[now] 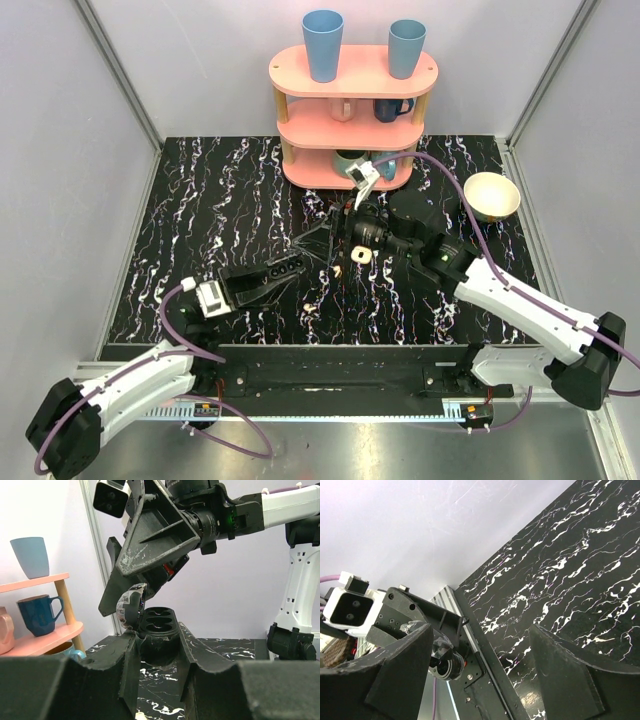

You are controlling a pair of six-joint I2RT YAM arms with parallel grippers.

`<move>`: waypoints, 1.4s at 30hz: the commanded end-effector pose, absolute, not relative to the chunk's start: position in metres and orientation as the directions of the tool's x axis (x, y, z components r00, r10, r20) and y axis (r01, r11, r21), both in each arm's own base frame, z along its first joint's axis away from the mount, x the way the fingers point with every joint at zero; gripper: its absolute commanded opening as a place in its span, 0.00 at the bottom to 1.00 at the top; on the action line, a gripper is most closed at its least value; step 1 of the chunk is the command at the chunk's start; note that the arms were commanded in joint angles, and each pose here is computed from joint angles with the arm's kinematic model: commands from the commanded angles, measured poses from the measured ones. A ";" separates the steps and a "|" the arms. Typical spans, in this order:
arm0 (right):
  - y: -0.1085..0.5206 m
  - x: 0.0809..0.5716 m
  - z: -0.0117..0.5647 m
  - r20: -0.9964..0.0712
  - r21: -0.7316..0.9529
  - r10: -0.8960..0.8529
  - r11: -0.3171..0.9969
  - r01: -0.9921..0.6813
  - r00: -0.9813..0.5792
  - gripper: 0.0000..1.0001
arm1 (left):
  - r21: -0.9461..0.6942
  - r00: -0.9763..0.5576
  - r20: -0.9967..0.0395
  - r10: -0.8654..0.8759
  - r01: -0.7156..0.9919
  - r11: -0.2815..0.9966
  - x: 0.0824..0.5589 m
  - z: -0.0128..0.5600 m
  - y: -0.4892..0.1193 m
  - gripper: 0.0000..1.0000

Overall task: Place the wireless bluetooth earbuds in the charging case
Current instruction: Open the charging case, then move the left earbud to the corner of the board.

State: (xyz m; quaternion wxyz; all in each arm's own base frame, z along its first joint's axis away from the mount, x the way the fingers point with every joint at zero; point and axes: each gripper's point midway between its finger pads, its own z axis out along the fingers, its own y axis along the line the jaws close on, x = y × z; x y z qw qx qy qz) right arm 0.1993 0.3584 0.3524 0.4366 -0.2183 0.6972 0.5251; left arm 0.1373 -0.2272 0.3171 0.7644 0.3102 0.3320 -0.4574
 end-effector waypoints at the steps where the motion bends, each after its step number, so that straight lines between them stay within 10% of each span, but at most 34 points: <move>1: 0.344 0.206 0.393 -0.869 0.493 0.256 0.364 -0.790 -0.425 0.85 | 0.250 0.496 -0.642 -0.585 0.856 0.452 0.118 0.355 -0.204 0.00; 17: 0.264 0.261 0.249 -0.811 0.352 0.008 0.805 -0.478 -0.584 0.81 | 0.265 0.551 -0.624 -0.553 0.816 0.514 0.111 0.368 -0.187 0.00; 42: 0.264 0.255 0.068 -0.414 0.393 -0.163 0.856 -0.337 -0.895 0.53 | 0.273 0.560 -0.625 -0.544 0.809 0.520 0.106 0.369 -0.183 0.00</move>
